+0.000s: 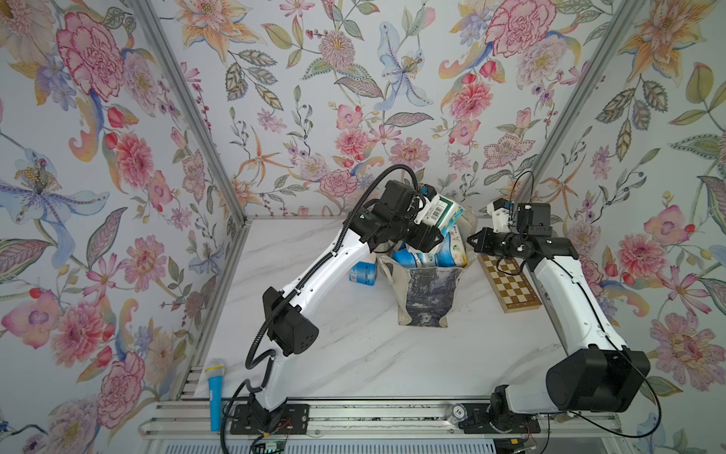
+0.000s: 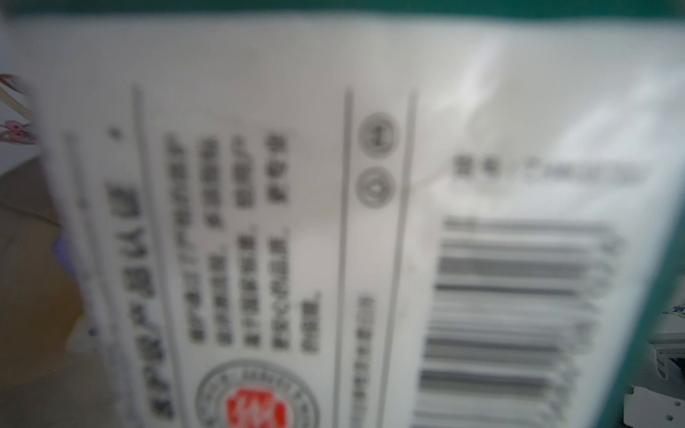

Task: Put tissues into the canvas bag
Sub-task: Place the pack of facial tissues in the canvas bag.

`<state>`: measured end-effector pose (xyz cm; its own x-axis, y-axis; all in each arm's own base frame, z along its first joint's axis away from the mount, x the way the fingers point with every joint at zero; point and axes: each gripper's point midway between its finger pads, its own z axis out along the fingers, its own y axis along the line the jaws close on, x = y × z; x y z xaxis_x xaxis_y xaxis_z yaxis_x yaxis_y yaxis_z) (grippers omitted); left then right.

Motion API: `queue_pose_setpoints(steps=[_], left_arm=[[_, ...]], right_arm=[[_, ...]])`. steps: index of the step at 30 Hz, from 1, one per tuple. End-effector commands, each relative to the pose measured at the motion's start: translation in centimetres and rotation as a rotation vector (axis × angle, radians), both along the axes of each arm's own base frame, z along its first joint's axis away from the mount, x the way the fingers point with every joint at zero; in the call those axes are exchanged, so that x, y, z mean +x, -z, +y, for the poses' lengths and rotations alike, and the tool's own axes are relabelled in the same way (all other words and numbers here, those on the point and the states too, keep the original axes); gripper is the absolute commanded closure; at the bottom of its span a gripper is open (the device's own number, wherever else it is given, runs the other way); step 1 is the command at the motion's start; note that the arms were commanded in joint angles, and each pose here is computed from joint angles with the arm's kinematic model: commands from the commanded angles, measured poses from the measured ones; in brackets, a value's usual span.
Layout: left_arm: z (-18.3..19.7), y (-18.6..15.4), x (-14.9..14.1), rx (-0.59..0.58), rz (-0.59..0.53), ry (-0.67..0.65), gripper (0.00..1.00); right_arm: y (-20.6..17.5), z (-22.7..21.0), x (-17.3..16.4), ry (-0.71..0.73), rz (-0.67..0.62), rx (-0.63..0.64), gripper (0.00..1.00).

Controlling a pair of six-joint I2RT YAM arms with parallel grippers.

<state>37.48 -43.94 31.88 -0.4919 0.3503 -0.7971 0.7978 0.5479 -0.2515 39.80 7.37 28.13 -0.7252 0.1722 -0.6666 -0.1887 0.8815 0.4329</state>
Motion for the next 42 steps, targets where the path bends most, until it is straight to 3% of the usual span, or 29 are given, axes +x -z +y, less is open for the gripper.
queue_pose_setpoints(steps=[1,7,15,26,34,42], left_arm=[[-1.5,-3.2,-1.8,-0.072,-0.050,0.074,0.19],[-1.7,0.7,-2.6,0.066,-0.021,0.088,0.19],[1.7,8.0,-4.9,0.411,0.060,0.070,0.19],[6.2,11.3,-4.7,0.633,0.086,-0.045,0.19],[2.5,8.0,-3.0,0.456,0.033,-0.035,0.01],[1.0,0.5,-2.9,0.170,-0.030,0.018,0.01]], right_arm=[[-0.8,0.1,-0.6,0.000,-0.017,0.006,0.97],[-0.6,0.0,-0.5,0.000,-0.011,0.007,0.96],[-0.8,-0.5,-0.4,0.009,-0.018,0.007,0.96],[-0.9,-1.0,-0.2,0.020,-0.021,0.006,0.95],[-1.2,-0.9,0.0,0.018,-0.026,0.013,0.94],[-1.4,-1.0,-0.1,0.017,-0.032,0.016,0.87]])
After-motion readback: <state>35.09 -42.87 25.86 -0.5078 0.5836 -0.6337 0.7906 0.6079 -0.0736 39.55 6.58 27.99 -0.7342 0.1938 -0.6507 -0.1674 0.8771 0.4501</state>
